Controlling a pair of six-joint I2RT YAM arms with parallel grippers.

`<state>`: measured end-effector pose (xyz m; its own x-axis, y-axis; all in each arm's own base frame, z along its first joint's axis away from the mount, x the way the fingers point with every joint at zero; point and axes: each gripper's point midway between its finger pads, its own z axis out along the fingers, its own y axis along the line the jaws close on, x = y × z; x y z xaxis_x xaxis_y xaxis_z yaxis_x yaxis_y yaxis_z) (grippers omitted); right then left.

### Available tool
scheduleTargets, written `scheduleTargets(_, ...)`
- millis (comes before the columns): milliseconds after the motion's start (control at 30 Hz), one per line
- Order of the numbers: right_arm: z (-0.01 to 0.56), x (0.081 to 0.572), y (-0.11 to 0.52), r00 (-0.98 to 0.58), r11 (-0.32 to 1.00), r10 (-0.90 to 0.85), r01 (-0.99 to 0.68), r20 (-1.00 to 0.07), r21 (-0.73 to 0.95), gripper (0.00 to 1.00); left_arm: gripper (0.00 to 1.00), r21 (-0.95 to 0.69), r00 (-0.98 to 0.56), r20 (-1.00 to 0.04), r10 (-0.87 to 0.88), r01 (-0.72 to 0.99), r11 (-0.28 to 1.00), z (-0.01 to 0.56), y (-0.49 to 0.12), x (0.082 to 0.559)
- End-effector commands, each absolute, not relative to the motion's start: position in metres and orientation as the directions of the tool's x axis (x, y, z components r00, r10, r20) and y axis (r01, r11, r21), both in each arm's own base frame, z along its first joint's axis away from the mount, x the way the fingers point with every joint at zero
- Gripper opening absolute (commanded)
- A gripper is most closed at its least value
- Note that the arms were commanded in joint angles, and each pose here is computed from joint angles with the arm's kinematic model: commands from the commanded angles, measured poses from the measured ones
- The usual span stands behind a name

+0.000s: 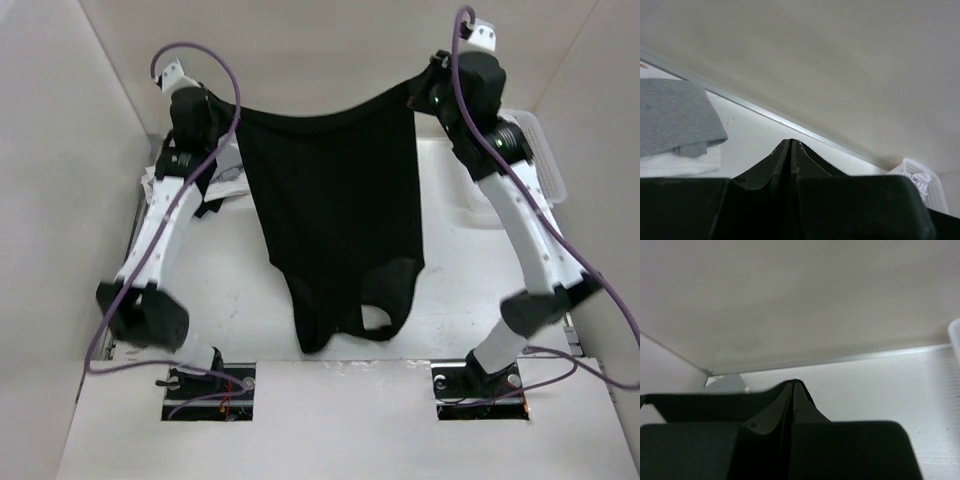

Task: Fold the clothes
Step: Flatten the tank top out

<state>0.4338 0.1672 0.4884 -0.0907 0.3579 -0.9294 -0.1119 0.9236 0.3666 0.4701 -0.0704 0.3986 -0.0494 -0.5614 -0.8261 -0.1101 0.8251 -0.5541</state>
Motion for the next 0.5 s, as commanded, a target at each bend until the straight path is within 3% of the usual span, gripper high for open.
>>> scheduleTargets(0,0.557,0.426,0.169,-0.042,0.842,0.479,-0.26,-0.877,0.473,0.0,0.04,-0.685,-0.021,-0.724,-0.689,0.128,0.717,0.487,-0.081,0.48)
scheduleTargets(267,0.617,0.396,0.153,0.036,0.801,0.535,-0.338,-0.844,0.494,0.0,0.05,-0.691,0.067,-0.682,-0.728,0.265,0.672,0.573,-0.062,0.463)
scheduleTargets(467,0.562,0.376,0.142,-0.031,0.818,0.521,-0.268,-0.853,0.509,0.0,0.05,-0.695,0.049,-0.692,-0.72,0.224,0.683,0.532,-0.06,0.438)
